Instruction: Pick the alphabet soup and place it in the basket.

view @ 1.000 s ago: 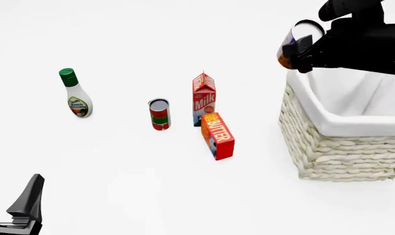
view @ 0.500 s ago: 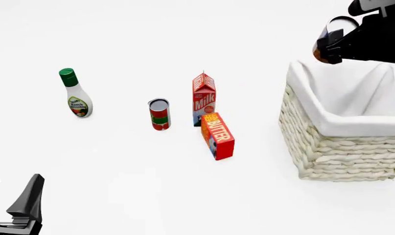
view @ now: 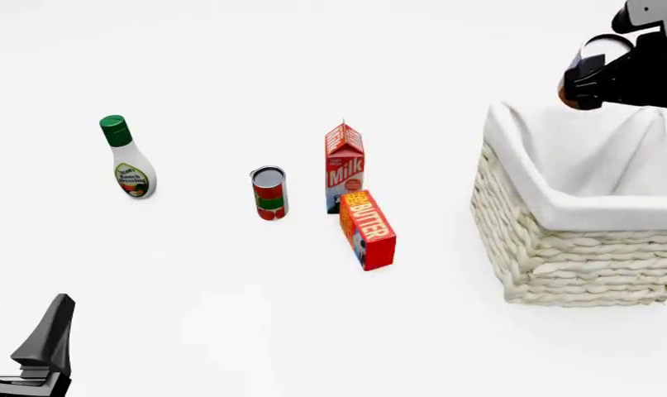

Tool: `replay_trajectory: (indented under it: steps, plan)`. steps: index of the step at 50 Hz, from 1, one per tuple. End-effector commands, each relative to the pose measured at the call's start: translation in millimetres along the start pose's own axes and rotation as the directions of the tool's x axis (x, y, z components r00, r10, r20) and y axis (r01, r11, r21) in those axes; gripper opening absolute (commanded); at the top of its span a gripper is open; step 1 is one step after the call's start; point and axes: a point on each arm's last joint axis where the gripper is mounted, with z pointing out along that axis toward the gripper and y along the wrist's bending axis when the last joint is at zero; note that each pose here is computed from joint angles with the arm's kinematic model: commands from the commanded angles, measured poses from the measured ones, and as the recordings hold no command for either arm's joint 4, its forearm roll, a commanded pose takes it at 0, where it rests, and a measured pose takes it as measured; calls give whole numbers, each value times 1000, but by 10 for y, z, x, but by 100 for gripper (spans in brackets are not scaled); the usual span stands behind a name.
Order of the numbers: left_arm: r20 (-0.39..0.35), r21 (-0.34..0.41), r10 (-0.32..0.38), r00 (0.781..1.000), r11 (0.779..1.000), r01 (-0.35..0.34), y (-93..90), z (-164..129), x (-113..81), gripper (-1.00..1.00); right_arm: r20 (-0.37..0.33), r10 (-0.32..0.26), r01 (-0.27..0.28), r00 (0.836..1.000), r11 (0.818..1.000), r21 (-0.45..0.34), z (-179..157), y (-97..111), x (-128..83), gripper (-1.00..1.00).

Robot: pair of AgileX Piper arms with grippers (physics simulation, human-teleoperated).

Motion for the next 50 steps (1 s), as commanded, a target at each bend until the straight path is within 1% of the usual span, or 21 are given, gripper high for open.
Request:
replay_trajectory:
  steps: [1, 15, 25, 35, 44, 47, 48, 50]
  plan:
    - [0, 0, 0, 1000, 1000, 0, 0, 0, 0, 100, 1, 31, -31, 1000, 999, 34, 0, -101, 55, -100]
    - [0, 0, 0, 1000, 1000, 0, 0, 0, 0, 100, -24, 40, -38, 999, 998, 58, 125, -170, 193, -100]
    - [0, 0, 0, 1000, 1000, 0, 0, 0, 0, 100, -45, 56, -52, 997, 995, 89, 292, -283, 275, -100]
    - [0, 0, 0, 1000, 1000, 0, 0, 0, 0, 100, -72, 62, -54, 995, 993, 105, 433, -338, 431, -100]
    - [0, 0, 0, 1000, 1000, 0, 0, 0, 0, 100, -96, 57, -47, 994, 993, 107, 518, -342, 556, -100]
    - [0, 0, 0, 1000, 1000, 0, 0, 0, 0, 100, -101, 53, -42, 994, 993, 106, 503, -350, 525, -100]
    - [0, 0, 0, 1000, 1000, 0, 0, 0, 0, 100, -102, 54, -43, 993, 994, 105, 527, -334, 578, -100]
    - [0, 0, 0, 1000, 1000, 0, 0, 0, 0, 100, -104, 54, -43, 993, 994, 103, 542, -320, 610, -100]
